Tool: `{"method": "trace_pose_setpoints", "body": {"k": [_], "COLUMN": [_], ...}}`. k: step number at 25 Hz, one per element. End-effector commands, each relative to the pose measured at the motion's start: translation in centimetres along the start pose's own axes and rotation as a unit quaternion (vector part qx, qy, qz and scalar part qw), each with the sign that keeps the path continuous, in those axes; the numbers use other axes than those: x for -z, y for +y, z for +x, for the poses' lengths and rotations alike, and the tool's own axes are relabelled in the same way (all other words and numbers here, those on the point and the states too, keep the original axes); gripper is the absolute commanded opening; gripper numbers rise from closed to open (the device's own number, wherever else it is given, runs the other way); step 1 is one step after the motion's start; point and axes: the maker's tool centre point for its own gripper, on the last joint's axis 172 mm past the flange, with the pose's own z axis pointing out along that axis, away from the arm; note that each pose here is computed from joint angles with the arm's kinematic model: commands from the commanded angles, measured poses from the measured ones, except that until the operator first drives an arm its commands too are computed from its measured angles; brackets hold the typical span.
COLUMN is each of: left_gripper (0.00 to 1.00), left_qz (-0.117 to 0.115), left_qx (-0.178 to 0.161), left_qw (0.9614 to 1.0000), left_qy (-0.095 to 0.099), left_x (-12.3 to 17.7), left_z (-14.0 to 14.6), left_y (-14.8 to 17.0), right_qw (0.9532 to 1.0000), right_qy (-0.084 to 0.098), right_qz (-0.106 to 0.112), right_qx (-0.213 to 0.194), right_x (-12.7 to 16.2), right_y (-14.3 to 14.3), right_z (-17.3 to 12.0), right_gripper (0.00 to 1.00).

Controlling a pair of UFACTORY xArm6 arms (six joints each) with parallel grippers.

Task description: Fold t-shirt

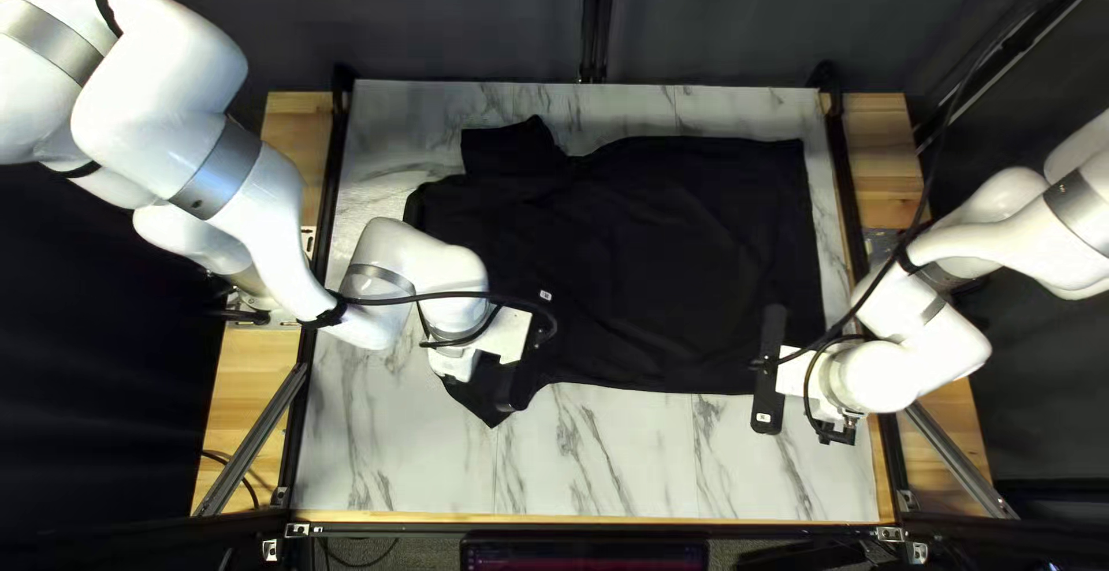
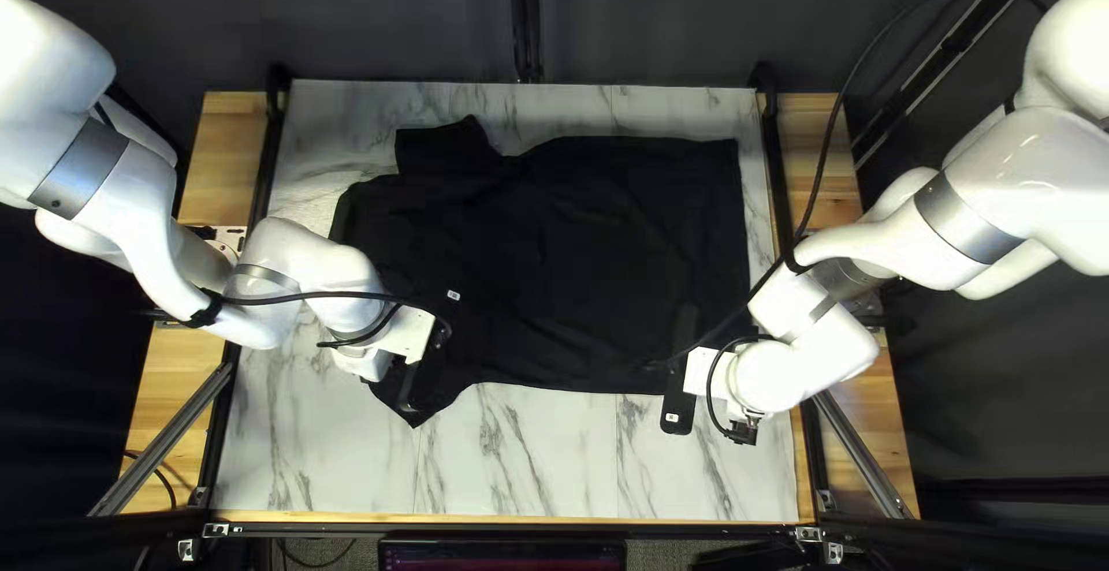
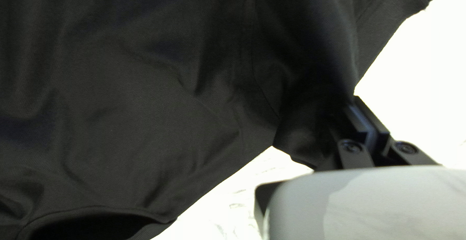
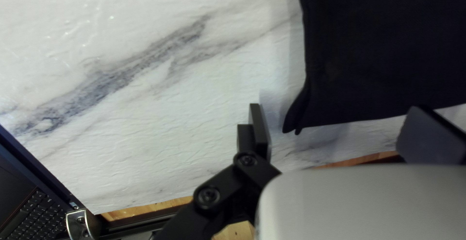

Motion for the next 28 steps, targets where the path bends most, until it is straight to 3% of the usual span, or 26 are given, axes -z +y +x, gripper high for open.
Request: {"method": "trace_pose_setpoints", "body": {"k": [1, 6, 11, 18, 28], "left_gripper": [0.00, 0.00, 0.00, 0.00, 0.00], "left_qz": [0.000, 0.001, 0.004, 0.030, 0.060], "left_qx": [-0.001, -0.001, -0.003, 0.022, 0.038], "left_qw": [1.0000, 1.0000, 1.0000, 0.9992, 0.9973], "left_qy": [0.001, 0.002, 0.003, 0.016, 0.018], "left_x": [-0.1, -0.1, 0.8, 3.9, 7.6], "left_z": [0.0, 0.0, 0.4, -0.2, -1.4], "left_y": [0.1, 0.1, 0.1, 0.3, 1.2], "right_qw": [1.0000, 1.0000, 1.0000, 0.9998, 0.9991], "right_qy": [-0.002, -0.005, -0.002, 0.001, 0.005], "right_qz": [0.004, 0.006, -0.001, -0.018, -0.042], "right_qx": [0.001, 0.001, -0.005, -0.005, 0.003], "right_x": [-0.5, -0.6, 1.2, 3.9, 6.4], "right_y": [0.1, 0.2, 0.5, 1.2, 2.9], "right_z": [0.3, 0.3, 0.0, 0.1, 0.3], "right_gripper": [0.00, 0.00, 0.00, 0.00, 0.00]}}
